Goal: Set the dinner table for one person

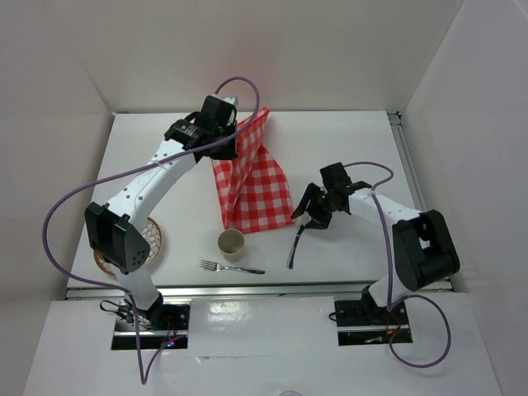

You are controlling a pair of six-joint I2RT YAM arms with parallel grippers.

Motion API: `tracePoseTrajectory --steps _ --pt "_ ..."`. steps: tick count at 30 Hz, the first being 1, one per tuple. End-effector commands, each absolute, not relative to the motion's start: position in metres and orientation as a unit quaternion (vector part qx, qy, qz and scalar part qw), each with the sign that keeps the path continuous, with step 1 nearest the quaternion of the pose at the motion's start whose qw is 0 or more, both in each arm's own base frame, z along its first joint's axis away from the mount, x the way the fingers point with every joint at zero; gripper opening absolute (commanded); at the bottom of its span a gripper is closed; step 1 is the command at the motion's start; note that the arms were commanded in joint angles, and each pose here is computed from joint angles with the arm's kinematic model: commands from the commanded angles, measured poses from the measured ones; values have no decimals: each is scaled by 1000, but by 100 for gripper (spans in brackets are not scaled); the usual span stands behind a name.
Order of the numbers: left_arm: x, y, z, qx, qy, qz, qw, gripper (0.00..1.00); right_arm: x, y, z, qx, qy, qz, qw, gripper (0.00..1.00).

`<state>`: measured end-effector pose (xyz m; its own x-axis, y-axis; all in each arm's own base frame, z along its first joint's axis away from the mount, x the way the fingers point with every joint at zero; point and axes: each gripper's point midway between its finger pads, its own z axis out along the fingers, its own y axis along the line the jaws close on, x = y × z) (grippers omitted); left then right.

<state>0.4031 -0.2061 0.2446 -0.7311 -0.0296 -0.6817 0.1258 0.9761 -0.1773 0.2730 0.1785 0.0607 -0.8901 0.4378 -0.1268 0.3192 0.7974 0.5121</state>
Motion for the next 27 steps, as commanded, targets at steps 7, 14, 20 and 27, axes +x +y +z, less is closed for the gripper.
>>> tracePoseTrajectory --steps 7,14,20,27 --pt "408 -207 268 -4 906 -141 399 0 292 234 73 254 903 334 95 64" --pt "406 -206 268 -4 906 -141 399 0 281 248 59 328 885 328 47 73" --pt "407 -207 272 -4 904 -143 403 0 280 249 46 354 884 302 42 77" --pt "404 -206 280 -9 900 -149 410 0 287 244 15 384 881 271 53 77"
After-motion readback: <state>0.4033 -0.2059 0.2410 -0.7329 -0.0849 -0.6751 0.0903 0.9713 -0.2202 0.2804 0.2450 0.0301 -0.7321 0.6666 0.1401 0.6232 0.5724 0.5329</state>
